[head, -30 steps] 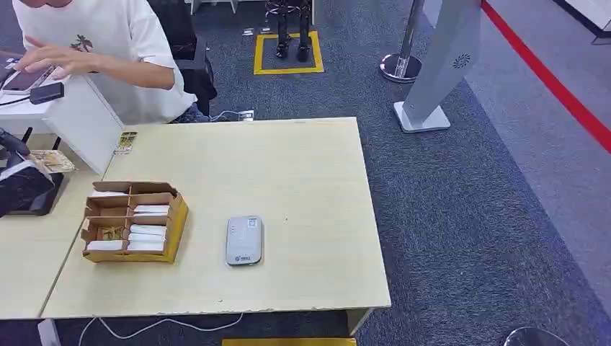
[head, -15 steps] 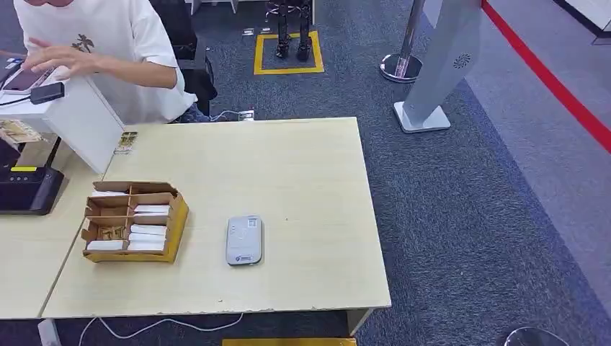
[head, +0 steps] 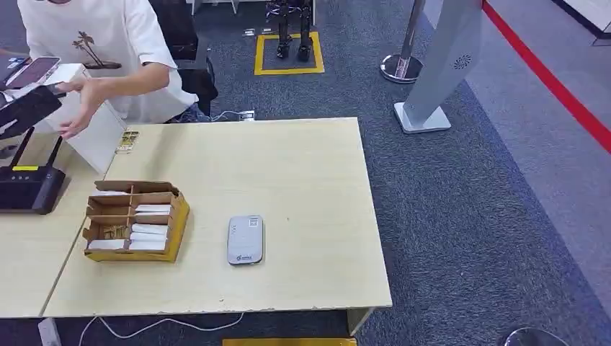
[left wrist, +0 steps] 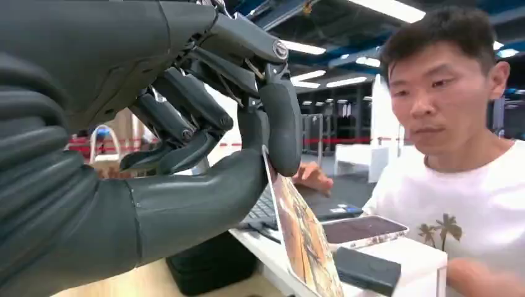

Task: Pass the card to the sensor for recognition and then transmit it.

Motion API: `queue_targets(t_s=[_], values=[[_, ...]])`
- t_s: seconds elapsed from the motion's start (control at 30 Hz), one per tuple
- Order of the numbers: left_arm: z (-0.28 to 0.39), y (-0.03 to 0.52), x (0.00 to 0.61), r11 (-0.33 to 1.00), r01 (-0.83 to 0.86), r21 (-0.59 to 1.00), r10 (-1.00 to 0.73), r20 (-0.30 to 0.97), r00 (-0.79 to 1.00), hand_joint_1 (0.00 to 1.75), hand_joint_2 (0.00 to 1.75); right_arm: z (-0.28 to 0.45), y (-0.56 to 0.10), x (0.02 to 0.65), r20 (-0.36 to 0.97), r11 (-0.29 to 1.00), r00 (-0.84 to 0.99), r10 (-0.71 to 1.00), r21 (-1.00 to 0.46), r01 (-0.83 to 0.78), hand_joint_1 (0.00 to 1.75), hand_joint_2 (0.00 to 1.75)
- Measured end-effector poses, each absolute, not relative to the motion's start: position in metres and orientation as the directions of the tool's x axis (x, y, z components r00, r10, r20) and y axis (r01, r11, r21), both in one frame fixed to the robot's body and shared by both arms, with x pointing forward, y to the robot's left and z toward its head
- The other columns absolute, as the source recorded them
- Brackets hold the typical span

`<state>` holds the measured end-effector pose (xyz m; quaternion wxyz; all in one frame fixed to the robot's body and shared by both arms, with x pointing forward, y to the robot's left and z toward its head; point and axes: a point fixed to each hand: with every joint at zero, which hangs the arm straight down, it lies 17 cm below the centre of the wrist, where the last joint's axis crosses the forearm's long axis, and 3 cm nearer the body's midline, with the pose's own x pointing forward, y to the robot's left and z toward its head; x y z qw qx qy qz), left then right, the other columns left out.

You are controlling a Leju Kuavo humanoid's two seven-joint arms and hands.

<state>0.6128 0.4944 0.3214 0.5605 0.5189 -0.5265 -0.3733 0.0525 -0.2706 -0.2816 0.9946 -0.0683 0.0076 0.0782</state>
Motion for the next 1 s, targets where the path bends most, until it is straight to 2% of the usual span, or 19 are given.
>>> queue_targets(t_s=[0.27, 0.73, 0.77, 0.8, 0.83, 1.0], values=[[0.309, 0.451, 0.645, 0.258, -0.101, 0.961, -0.942, 0.273, 0.194, 1.75, 1.75, -0.281, -0.273, 0.055, -0.023, 0.976, 0.986, 0.165, -0.141, -0.167, 0.0, 0.0], [0.284, 0.41, 0.658, 0.312, -0.044, 0.949, -0.932, 0.314, 0.179, 1.75, 1.75, -0.281, -0.275, 0.056, -0.022, 0.974, 0.984, 0.174, -0.143, -0.175, 0.0, 0.0], [0.282, 0.409, 0.658, 0.314, -0.04, 0.949, -0.932, 0.316, 0.176, 0.35, 1.75, -0.281, -0.275, 0.056, -0.022, 0.974, 0.984, 0.174, -0.144, -0.175, 0.0, 0.0], [0.281, 0.407, 0.658, 0.317, -0.04, 0.948, -0.932, 0.319, 0.172, 0.0, 1.75, -0.281, -0.274, 0.056, -0.022, 0.974, 0.984, 0.174, -0.143, -0.175, 0.0, 0.0], [0.283, 0.405, 0.659, 0.318, -0.047, 0.947, -0.932, 0.321, 0.166, 0.0, 0.0, -0.281, -0.275, 0.056, -0.022, 0.974, 0.984, 0.174, -0.144, -0.175, 0.0, 0.0], [0.291, 0.397, 0.661, 0.325, -0.086, 0.942, -0.932, 0.335, 0.139, 0.0, 0.0, -0.281, -0.274, 0.056, -0.022, 0.974, 0.984, 0.175, -0.143, -0.177, 0.0, 0.0]])
